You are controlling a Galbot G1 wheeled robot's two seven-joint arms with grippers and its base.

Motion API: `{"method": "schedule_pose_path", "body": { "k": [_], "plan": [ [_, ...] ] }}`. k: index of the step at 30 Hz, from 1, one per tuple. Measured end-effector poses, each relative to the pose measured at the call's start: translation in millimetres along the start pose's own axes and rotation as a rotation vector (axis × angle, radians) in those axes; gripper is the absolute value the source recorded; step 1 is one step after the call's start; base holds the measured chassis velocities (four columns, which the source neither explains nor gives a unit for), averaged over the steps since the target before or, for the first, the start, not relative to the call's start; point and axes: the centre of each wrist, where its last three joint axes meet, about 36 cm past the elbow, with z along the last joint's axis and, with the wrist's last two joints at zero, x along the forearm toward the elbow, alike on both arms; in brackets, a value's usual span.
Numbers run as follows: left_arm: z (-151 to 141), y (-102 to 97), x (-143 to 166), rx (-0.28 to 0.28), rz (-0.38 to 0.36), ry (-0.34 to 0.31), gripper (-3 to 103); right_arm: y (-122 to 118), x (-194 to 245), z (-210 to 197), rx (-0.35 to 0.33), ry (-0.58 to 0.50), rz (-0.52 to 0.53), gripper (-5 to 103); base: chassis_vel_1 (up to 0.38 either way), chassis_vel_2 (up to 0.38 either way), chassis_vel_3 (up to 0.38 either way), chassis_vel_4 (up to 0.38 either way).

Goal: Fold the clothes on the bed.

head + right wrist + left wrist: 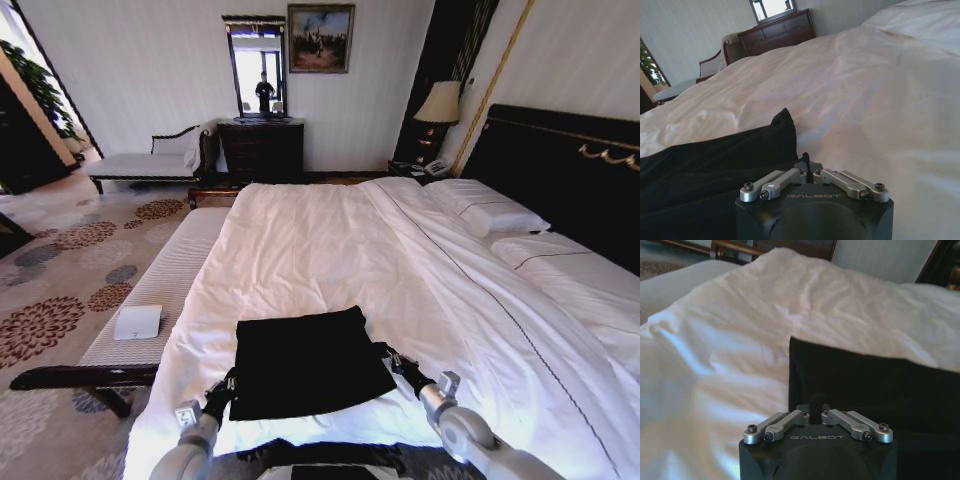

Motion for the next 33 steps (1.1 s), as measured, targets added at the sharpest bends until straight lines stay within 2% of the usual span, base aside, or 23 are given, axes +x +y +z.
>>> {"method": "schedule_pose_path", "body": {
  "k": [1, 2, 3, 5, 7, 9, 10, 11, 13, 15, 16, 17, 18, 19, 20, 21, 23, 24, 25, 26, 28, 31, 33],
  "plan": [
    [-3, -1.7, 5, 0.008, 0.008, -0.011, 14, 4, 1, -3, -0.002, -0.008, -0.008, 5, 0.0, 0.0, 0.0, 0.0],
    [-3, -1.7, 5, 0.008, 0.008, -0.011, 14, 4, 1, -3, -0.002, -0.008, -0.008, 5, 0.0, 0.0, 0.0, 0.0],
    [-7, -2.9, 11, 0.015, 0.024, -0.027, 14, 9, 3, -8, -0.004, -0.022, -0.021, 10, 0.0, 0.0, 0.0, 0.0],
    [-15, -3.1, 19, 0.023, 0.051, -0.056, 24, 16, 4, -16, -0.007, -0.049, -0.037, 21, 0.0, 0.0, 0.0, 0.0],
    [-28, -0.7, 26, 0.035, 0.1, -0.118, 35, 23, -1, -32, -0.011, -0.11, -0.056, 32, 0.0, 0.0, 0.0, 0.0],
    [-31, 0.5, 25, 0.039, 0.104, -0.131, 35, 24, -4, -35, -0.013, -0.123, -0.058, 32, 0.0, 0.0, 0.0, 0.0],
    [-36, 2.1, 22, 0.048, 0.107, -0.15, 40, 25, -8, -40, -0.016, -0.139, -0.06, 37, 0.0, 0.0, 0.0, 0.0],
    [-44, 6.0, 8, 0.082, 0.103, -0.183, 45, 24, -19, -47, -0.019, -0.164, -0.055, 43, 0.0, 0.0, 0.0, 0.0],
    [-55, 11.0, -22, 0.126, 0.073, -0.207, 57, 23, -32, -49, -0.022, -0.179, -0.046, 54, 0.0, 0.0, 0.0, 0.0],
    [-58, 12.5, -33, 0.134, 0.06, -0.215, 57, 22, -37, -50, -0.024, -0.185, -0.042, 54, 0.0, 0.0, 0.0, 0.0],
    [-62, 16.0, -60, 0.147, 0.026, -0.225, 68, 21, -47, -52, -0.028, -0.199, -0.038, 59, 0.0, 0.0, 0.0, 0.0],
    [-62, 17.1, -74, 0.152, 0.014, -0.224, 68, 22, -52, -53, -0.03, -0.204, -0.037, 65, 0.0, 0.0, 0.0, 0.0],
    [-64, 18.2, -94, 0.162, -0.002, -0.22, 74, 22, -57, -53, -0.034, -0.209, -0.035, 70, 0.0, 0.0, 0.0, 0.0],
    [-64, 18.2, -94, 0.162, -0.002, -0.22, 74, 22, -57, -53, -0.034, -0.209, -0.035, 70, 0.0, 0.0, 0.0, 0.0],
    [-64, 18.7, -104, 0.167, -0.009, -0.216, 79, 23, -59, -52, -0.034, -0.21, -0.035, 70, 0.0, 0.0, 0.0, 0.0],
    [-63, 19.3, -118, 0.175, -0.017, -0.209, 79, 23, -62, -51, -0.035, -0.21, -0.033, 76, 0.0, 0.0, 0.0, 0.0],
    [-56, 21.0, -152, 0.197, -0.036, -0.174, 89, 22, -69, -46, -0.037, -0.201, -0.029, 86, 0.0, 0.0, 0.0, 0.0],
    [-56, 21.0, -152, 0.197, -0.036, -0.174, 89, 22, -69, -46, -0.037, -0.201, -0.029, 86, 0.0, 0.0, 0.0, 0.0],
    [-54, 21.2, -157, 0.2, -0.038, -0.165, 94, 22, -71, -45, -0.037, -0.199, -0.029, 91, 0.0, 0.0, 0.0, 0.0],
    [-49, 21.5, -164, 0.203, -0.038, -0.153, 98, 22, -75, -42, -0.036, -0.194, -0.029, 91, 0.0, 0.0, 0.0, 0.0],
    [-41, 20.1, -178, 0.205, -0.03, -0.142, 100, 20, -79, -37, -0.033, -0.183, -0.026, 100, 0.0, 0.0, 0.0, 0.0],
    [-39, 18.8, -185, 0.211, -0.026, -0.14, 102, 19, -80, -35, -0.033, -0.178, -0.024, 100, 0.0, 0.0, 0.0, 0.0],
    [-37, 15.6, -193, 0.22, -0.016, -0.139, 94, 16, -81, -32, -0.032, -0.172, -0.018, 100, 0.0, 0.0, 0.0, 0.0]
  ]
}}
